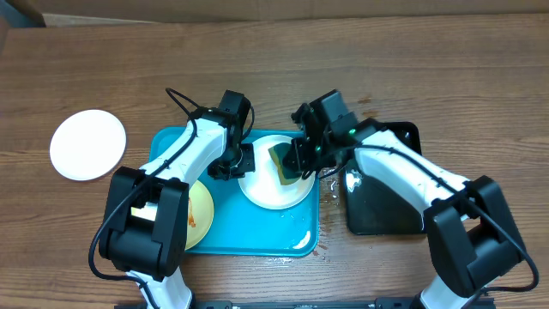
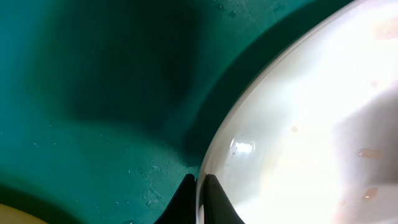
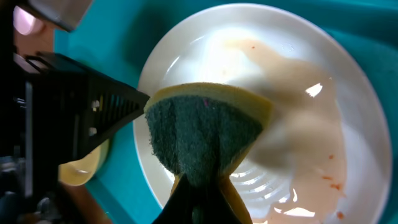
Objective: Clean dirty plates on tray and stack at the side
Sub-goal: 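Scrub the sauce smear on the white plate with the sponge, then wipe the sponge across the plate's right edge, then carry it to the black tray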
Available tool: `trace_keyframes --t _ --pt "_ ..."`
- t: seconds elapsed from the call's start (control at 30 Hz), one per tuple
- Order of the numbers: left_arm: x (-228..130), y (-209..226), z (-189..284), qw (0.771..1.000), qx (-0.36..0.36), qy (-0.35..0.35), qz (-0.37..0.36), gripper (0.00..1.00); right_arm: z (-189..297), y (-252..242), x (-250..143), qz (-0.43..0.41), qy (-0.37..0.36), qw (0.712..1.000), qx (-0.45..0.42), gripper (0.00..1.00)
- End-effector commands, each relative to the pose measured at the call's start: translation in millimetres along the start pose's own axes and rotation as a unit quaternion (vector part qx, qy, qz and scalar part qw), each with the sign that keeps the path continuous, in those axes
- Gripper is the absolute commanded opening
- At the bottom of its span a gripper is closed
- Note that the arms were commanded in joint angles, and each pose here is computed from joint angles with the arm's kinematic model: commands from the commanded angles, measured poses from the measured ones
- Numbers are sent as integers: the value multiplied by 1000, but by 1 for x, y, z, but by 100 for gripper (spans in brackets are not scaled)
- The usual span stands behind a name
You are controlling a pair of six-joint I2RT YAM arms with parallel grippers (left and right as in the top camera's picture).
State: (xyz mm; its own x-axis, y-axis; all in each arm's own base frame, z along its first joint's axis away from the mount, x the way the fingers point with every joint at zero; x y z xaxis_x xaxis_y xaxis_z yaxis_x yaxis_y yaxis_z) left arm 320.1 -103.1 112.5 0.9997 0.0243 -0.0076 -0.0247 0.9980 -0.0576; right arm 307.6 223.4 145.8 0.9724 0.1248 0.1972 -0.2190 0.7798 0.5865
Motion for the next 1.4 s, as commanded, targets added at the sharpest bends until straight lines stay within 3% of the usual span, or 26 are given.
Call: trace_keyframes --t 0.0,0.2,0.33,0.53,0.87,1.2,1.37 --pt "-4 4 -6 1000 9 7 15 4 -11 4 -14 3 -13 999 -40 4" --pt "-4 4 -6 1000 9 8 15 4 -28 -1 -32 3 -16 998 -55 4" --pt "-4 4 -6 1000 9 8 15 4 -30 -23 -40 11 -36 989 -142 4" --pt "-4 5 -6 1000 11 9 12 4 -25 -32 -28 79 -61 981 -169 4" --pt "-4 6 -6 1000 16 8 1 4 -8 -45 -5 85 -94 976 -176 4" --pt "-4 6 -6 1000 20 6 0 4 -3 -30 18 123 -156 969 -148 4" --pt "-4 6 -6 1000 20 6 0 4 5 0 29 148 -139 979 -36 4"
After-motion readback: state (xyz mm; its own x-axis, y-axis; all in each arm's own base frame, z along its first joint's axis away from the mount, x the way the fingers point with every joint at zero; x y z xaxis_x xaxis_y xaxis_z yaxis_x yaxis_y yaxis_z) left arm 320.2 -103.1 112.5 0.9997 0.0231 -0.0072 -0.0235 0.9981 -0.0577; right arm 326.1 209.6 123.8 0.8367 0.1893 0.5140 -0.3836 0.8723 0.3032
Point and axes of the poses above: each gripper's point midway between its finger pads, its own z axis back along the fingers, its own y axis along the line the jaws close on, x = y × z, the point moved 10 cm from there along z, back along the fingers, and after that the axes turned 4 degrees about -z, right-handed, at the moved point
